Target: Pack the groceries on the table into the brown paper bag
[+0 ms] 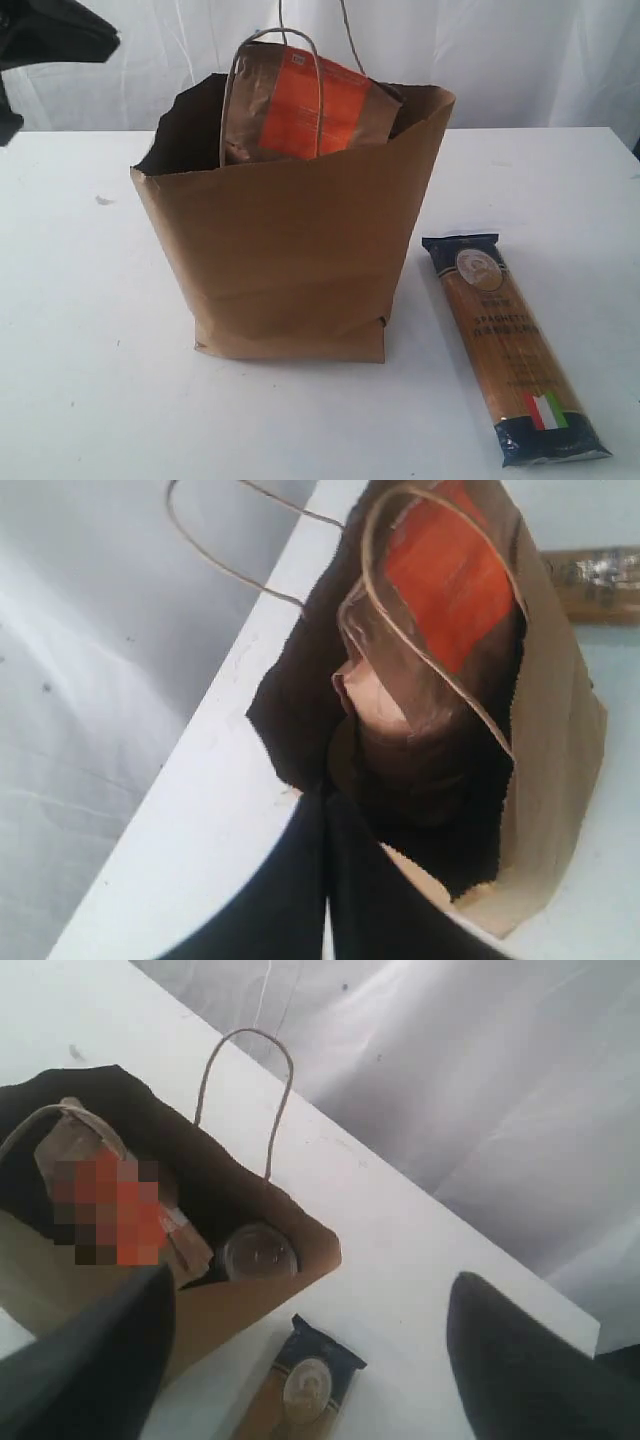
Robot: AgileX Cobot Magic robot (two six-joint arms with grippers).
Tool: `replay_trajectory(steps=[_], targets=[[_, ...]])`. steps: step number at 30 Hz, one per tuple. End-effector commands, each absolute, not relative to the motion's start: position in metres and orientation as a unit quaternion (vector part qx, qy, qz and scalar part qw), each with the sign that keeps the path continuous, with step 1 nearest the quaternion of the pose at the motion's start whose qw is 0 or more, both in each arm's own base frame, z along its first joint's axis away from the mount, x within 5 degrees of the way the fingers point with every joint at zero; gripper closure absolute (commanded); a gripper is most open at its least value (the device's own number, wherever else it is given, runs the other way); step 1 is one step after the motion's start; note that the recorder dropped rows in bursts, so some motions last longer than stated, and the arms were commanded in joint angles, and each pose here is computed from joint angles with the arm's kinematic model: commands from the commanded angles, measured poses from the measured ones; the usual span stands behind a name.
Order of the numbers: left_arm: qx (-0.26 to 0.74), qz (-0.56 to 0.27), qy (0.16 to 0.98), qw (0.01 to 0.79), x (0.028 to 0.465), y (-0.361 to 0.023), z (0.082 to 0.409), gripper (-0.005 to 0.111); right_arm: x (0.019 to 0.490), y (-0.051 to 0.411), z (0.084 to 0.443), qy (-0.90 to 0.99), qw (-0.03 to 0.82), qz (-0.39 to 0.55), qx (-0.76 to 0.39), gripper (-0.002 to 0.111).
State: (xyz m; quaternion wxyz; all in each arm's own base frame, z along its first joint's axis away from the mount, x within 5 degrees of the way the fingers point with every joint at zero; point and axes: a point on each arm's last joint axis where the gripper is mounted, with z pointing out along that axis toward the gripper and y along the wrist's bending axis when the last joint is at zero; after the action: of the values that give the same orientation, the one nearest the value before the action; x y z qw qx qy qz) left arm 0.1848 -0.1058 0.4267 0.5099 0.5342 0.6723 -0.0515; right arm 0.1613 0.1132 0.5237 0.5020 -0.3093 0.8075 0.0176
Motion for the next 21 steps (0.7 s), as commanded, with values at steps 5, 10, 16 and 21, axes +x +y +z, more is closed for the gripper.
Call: replay_trajectory(steps=[5, 10, 16, 21], targets=[[0.378, -0.133, 0.744, 0.534, 0.140, -0.085, 0.447, 0.107, 0.112, 0.066, 0.497, 0.834, 0.494, 0.055, -0.239, 0.038], [0.287, -0.173, 0.761, 0.556, 0.118, -0.073, 0.421, 0.107, 0.084, 0.047, 0.463, 0.845, 0.480, 0.105, -0.210, 0.038], [0.129, -0.241, 0.783, 0.559, 0.103, -0.059, 0.354, 0.107, 0.064, 0.040, 0.424, 0.847, 0.465, 0.160, -0.202, 0.038], [0.046, -0.269, 0.792, 0.546, 0.093, -0.050, 0.301, 0.107, 0.058, 0.033, 0.400, 0.856, 0.455, 0.161, -0.185, 0.038]])
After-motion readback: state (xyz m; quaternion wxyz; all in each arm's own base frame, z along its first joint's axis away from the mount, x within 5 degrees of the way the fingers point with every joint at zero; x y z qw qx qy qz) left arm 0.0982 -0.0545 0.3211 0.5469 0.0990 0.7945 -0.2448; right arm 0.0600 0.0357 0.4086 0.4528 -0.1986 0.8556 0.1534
